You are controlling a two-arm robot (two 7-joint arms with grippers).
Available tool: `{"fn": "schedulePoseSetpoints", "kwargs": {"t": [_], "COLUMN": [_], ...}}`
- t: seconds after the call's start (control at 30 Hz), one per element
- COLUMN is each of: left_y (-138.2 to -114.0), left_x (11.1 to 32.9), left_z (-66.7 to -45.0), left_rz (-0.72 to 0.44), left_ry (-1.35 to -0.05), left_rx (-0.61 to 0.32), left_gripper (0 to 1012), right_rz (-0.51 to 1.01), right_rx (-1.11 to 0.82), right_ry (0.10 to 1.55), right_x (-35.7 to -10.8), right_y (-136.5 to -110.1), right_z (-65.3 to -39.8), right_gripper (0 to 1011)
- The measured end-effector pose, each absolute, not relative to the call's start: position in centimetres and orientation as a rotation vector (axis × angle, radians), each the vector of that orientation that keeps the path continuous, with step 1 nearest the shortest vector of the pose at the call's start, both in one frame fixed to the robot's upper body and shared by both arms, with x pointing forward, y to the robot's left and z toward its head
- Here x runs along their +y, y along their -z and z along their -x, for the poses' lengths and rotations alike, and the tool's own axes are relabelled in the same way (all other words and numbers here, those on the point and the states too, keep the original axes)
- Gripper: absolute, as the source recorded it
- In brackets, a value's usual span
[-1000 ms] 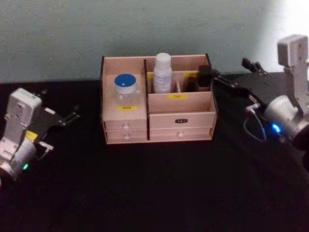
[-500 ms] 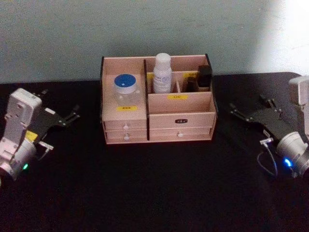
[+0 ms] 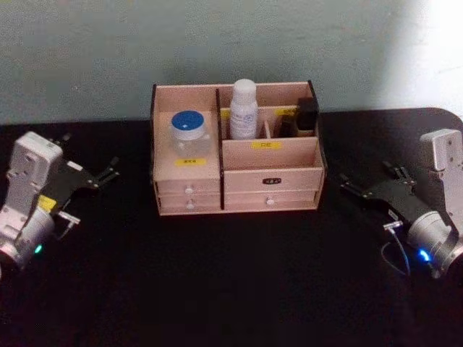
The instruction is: Pick up the facial cleanser and watermelon frost from the table and place them into the tiered storage box.
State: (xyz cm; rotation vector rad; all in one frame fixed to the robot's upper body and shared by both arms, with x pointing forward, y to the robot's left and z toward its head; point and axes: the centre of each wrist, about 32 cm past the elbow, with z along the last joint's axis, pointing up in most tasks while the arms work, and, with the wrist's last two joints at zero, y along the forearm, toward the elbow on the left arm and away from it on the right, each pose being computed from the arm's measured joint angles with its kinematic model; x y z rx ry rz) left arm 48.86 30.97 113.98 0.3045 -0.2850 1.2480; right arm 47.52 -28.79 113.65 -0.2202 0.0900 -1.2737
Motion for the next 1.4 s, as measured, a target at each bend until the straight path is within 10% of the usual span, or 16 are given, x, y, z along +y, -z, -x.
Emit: {"fn": "schedulePoseSetpoints", "kwargs": {"t": [1.4], "left_y": [-113.97], "left_x": [30.97], "left_z": [-48.86], "left_rz": [-0.304], "left_ry": [-1.248], "left_rx": [-0.285], "left_gripper": [1001], "right_rz": [0.217], "right_rx": [0.087], "right_ry": [1.272], "right_x": [-28.81], "right_y": [-113.8], "right_z": [-47.56], "right_gripper": [1000]}}
